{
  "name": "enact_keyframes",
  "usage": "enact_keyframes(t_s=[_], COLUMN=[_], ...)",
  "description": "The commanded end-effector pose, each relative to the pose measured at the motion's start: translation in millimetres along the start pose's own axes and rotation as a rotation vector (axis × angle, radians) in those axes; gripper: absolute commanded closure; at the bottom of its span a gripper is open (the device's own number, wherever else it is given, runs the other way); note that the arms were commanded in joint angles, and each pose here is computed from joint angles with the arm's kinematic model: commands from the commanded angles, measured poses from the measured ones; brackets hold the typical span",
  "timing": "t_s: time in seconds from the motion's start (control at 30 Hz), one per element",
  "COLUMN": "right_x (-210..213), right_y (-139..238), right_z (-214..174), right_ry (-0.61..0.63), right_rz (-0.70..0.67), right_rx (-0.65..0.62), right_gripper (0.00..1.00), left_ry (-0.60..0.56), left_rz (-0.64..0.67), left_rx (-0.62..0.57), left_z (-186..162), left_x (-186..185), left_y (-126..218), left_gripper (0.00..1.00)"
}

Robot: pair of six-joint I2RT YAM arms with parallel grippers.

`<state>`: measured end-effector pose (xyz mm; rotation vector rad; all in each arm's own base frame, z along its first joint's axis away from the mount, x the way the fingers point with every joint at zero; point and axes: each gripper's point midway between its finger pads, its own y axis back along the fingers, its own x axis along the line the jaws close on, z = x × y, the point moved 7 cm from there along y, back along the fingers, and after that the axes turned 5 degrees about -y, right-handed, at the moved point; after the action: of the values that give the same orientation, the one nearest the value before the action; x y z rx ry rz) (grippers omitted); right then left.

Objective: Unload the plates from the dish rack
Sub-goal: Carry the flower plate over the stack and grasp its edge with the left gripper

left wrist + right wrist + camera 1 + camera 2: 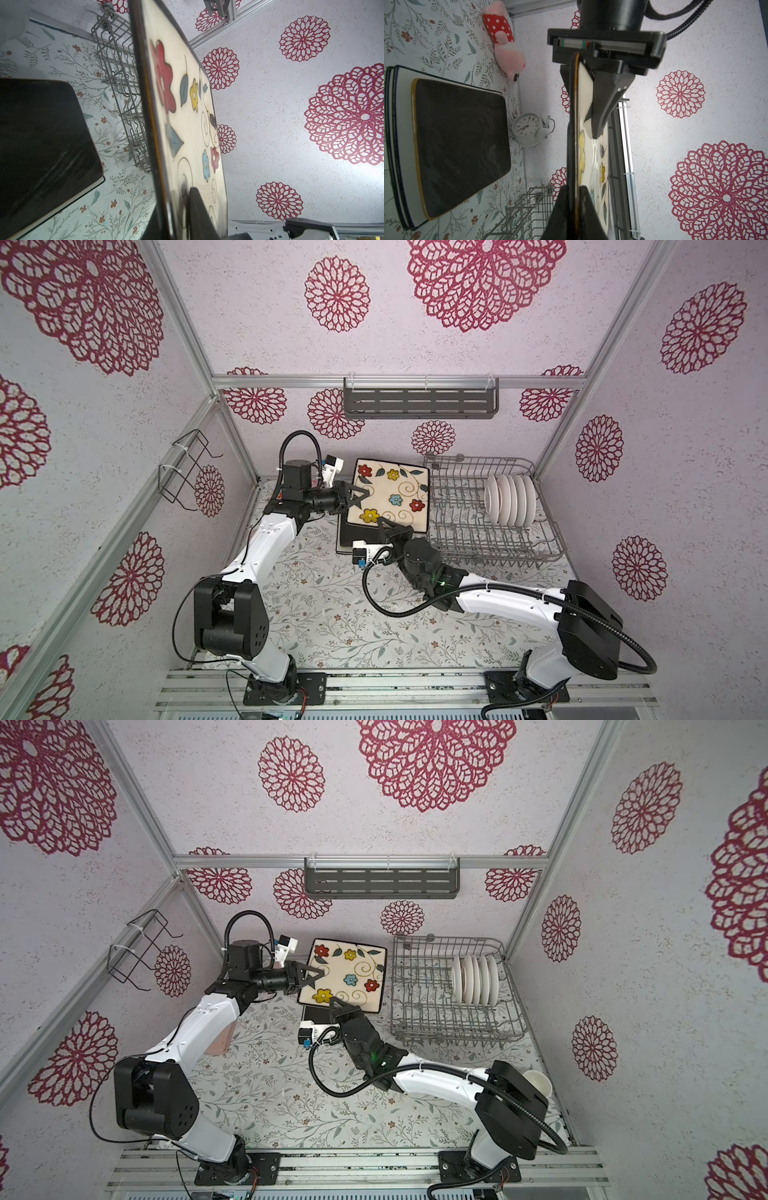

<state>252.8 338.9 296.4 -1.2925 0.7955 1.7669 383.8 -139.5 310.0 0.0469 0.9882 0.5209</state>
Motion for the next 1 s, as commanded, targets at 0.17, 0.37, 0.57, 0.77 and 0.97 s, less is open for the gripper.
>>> enact_keyframes(t_s=[0.17, 0.37, 0.57, 0.77, 0.97], right_x=[-46, -39, -27, -30, -57], right_y=[-4, 3, 20, 37, 43], right_z=[-7, -15, -23, -37, -78], right_ry=[-0.171, -0.249, -0.339, -0.541, -0.942], right_rz=[-0.204, -0.151, -0.020, 0.040, 0.071], right_rx=[-0.021, -0.033, -0.035, -0.006, 0.005], right_gripper=[0.40, 0.33, 0.12, 0.09, 0.13], left_ry=[-0.102, -0.096, -0.073, -0.059, -0.034], left_rz=[-0.025, -0.016, 0.009, 0.049, 0.083], left_rx=[-0.072, -0.099, -0.134, -0.152, -0.135], left_z=[9, 14, 19, 20, 14], left_x=[-7, -3, 10, 22, 38], left_y=[14, 17, 20, 21, 18], left_gripper=[1.00, 1.00, 1.00, 1.00, 1.00])
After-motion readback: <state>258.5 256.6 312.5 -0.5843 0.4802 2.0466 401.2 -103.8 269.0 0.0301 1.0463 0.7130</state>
